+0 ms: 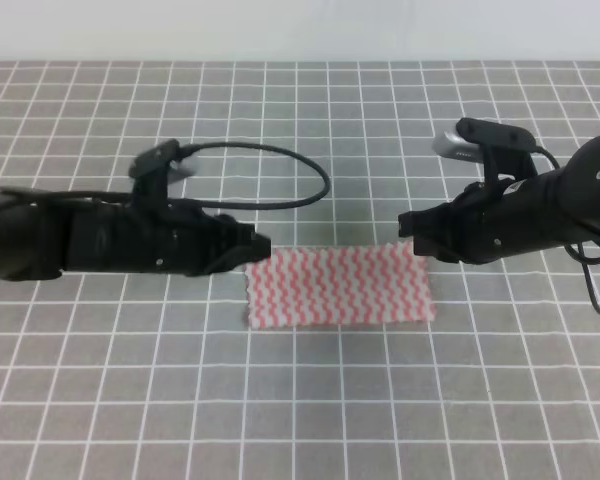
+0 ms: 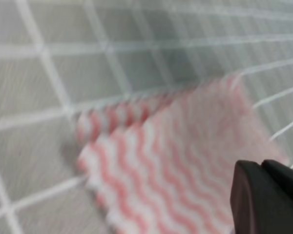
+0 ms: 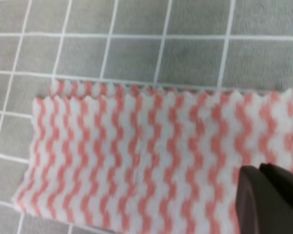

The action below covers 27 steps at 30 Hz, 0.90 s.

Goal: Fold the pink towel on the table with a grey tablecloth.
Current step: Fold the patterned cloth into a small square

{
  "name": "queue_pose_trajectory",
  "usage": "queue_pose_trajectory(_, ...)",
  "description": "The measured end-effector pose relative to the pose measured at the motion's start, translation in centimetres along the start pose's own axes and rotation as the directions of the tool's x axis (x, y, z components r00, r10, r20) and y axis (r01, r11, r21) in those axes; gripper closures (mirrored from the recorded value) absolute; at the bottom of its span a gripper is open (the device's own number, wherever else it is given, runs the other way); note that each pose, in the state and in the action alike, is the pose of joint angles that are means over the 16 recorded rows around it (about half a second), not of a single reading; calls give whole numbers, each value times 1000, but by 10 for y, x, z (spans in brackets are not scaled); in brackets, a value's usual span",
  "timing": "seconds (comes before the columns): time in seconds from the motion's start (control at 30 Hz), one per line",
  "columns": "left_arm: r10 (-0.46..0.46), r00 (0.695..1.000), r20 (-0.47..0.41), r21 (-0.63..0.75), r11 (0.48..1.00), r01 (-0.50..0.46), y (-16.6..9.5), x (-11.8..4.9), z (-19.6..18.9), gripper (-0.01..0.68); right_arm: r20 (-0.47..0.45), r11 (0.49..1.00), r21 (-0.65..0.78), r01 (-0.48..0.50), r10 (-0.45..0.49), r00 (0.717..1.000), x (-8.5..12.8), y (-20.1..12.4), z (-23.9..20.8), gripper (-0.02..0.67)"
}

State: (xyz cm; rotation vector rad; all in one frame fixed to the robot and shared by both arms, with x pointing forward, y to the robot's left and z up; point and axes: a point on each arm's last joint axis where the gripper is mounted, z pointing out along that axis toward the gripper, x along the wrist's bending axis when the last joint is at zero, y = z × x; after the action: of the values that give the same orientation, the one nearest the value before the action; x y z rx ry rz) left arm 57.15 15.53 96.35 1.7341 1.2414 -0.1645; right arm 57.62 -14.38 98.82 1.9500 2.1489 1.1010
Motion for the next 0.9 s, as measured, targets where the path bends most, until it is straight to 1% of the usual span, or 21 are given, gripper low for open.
queue_pose_trajectory(0.1,-17,1000,-1,51,999,17,0,7,9,674,16,1000,19,-4,3,1000,-1,-2,-2,664)
queue_pose_trajectory(0.27,-27,999,-26,128,991,30,-2,12,21,674,26,999,47,-7,6,1000,-2,-4,0,664)
queue_pose_trajectory(0.63,22,994,-111,195,981,1,-2,13,35,674,29,998,65,-14,12,999,-4,-6,4,662)
queue_pose_trajectory(0.77,39,989,-139,201,980,-10,-2,14,37,674,34,998,55,-29,27,999,-7,-5,3,642)
queue_pose_trajectory(0.9,50,986,-160,204,979,-16,-1,15,37,674,43,997,51,-57,55,998,-12,-3,4,605)
